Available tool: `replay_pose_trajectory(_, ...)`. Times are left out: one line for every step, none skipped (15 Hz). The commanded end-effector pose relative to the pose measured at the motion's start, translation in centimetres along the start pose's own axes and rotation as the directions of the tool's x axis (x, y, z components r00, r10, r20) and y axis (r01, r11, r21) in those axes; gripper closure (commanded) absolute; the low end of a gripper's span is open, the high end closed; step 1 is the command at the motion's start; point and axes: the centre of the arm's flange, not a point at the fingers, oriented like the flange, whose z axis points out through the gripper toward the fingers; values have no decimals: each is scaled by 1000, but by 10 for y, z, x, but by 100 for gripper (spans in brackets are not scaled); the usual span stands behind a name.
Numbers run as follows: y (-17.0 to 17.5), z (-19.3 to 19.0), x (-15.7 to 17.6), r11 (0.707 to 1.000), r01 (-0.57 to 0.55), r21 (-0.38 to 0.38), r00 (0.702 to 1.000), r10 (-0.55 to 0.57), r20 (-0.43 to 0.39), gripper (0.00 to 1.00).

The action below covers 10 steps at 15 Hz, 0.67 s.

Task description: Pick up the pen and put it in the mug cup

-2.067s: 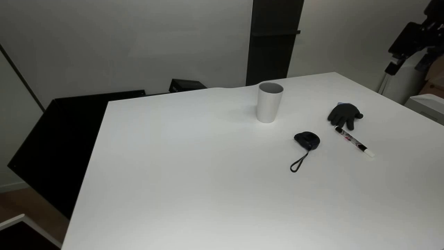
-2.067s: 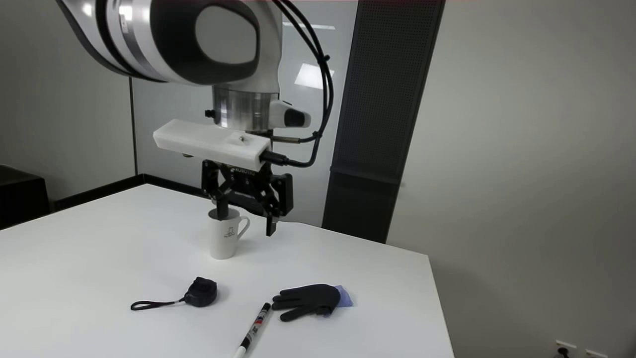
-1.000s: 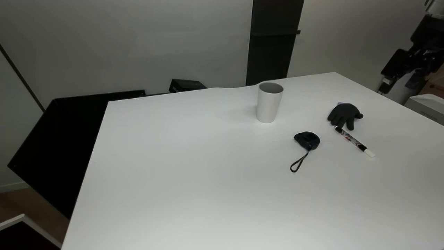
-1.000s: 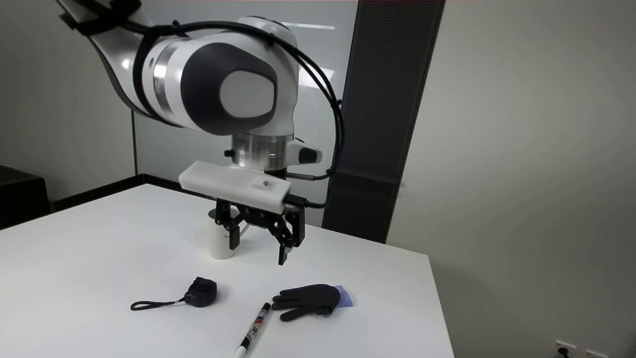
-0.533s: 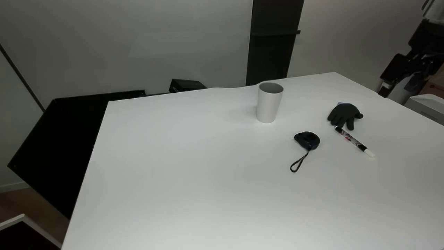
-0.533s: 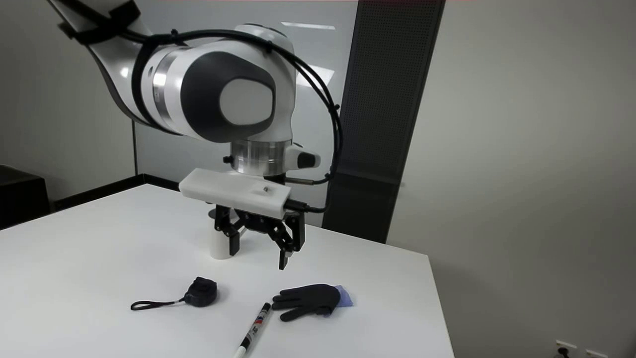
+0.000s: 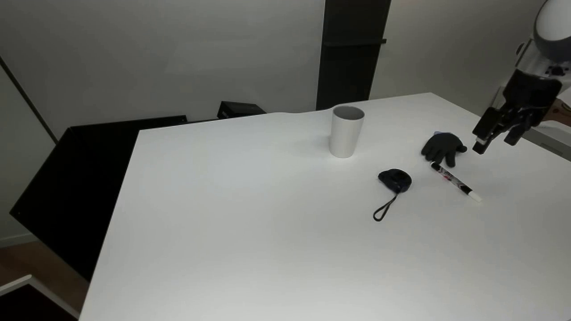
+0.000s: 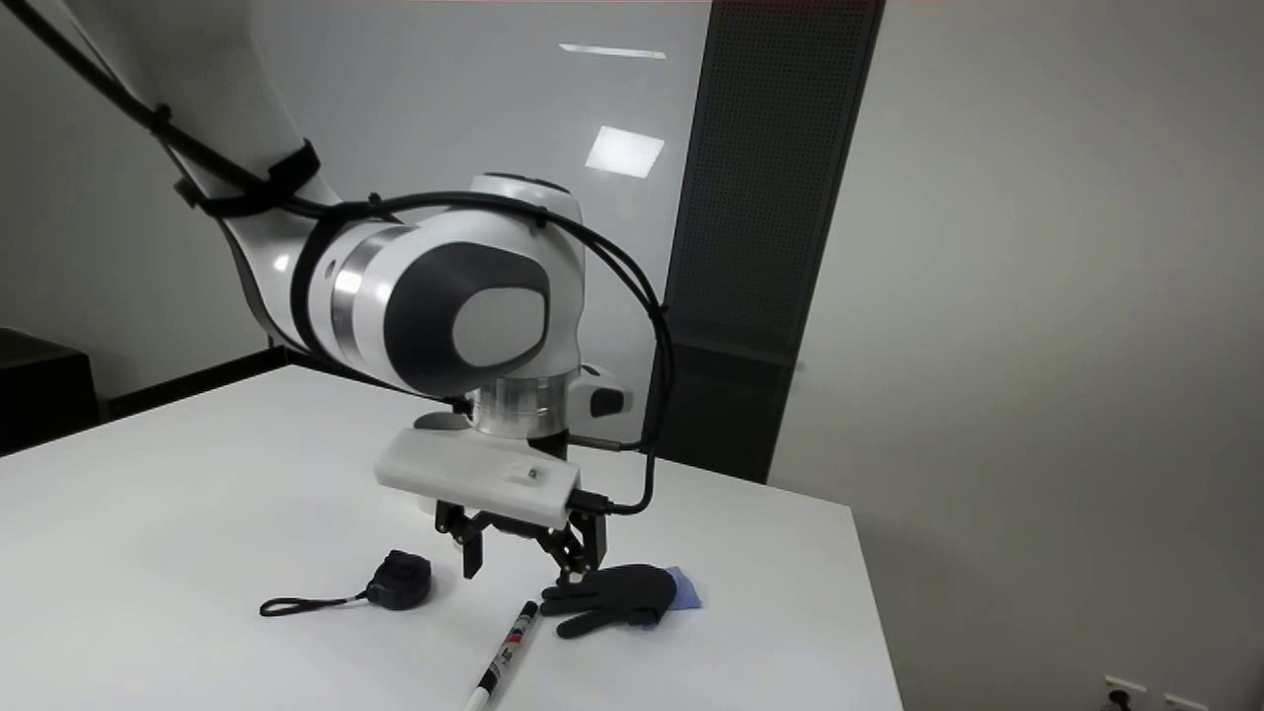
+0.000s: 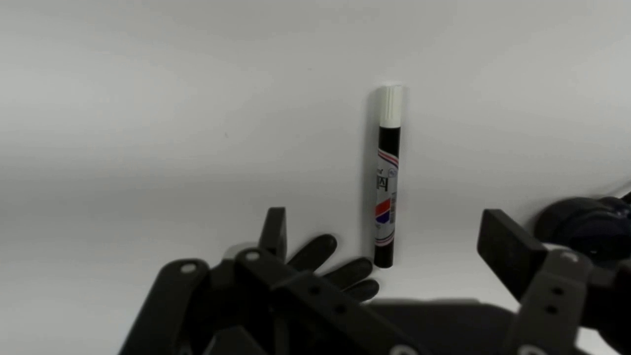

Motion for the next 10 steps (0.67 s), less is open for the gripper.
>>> replay_pose_trajectory(6,30,15,1000,-29,-1,1000,29,7,0)
replay_pose_trajectory(5,37,15,1000,-30,1,999,30,11,0)
replay_pose_trajectory(4,45,15,1000,-24,6,1000,24,8,0)
replay_pose_trajectory(4,50,15,1000,-20,12,1000,20,6,0)
replay_pose_trajectory(1,56,15,1000,-8,23,1000,8,1,0)
replay_pose_trajectory(-2,62,16,1000,-5,28,1000,5,1,0)
replay_pose_trajectory(-5,66,17,999,-4,34,1000,4,3,0)
replay_pose_trajectory(-9,70,18,999,-7,33,1000,7,6,0)
replay_pose_trajectory(-14,73,17,999,-12,29,1000,11,8,0)
replay_pose_trajectory(-16,76,17,1000,-15,27,1000,14,6,0)
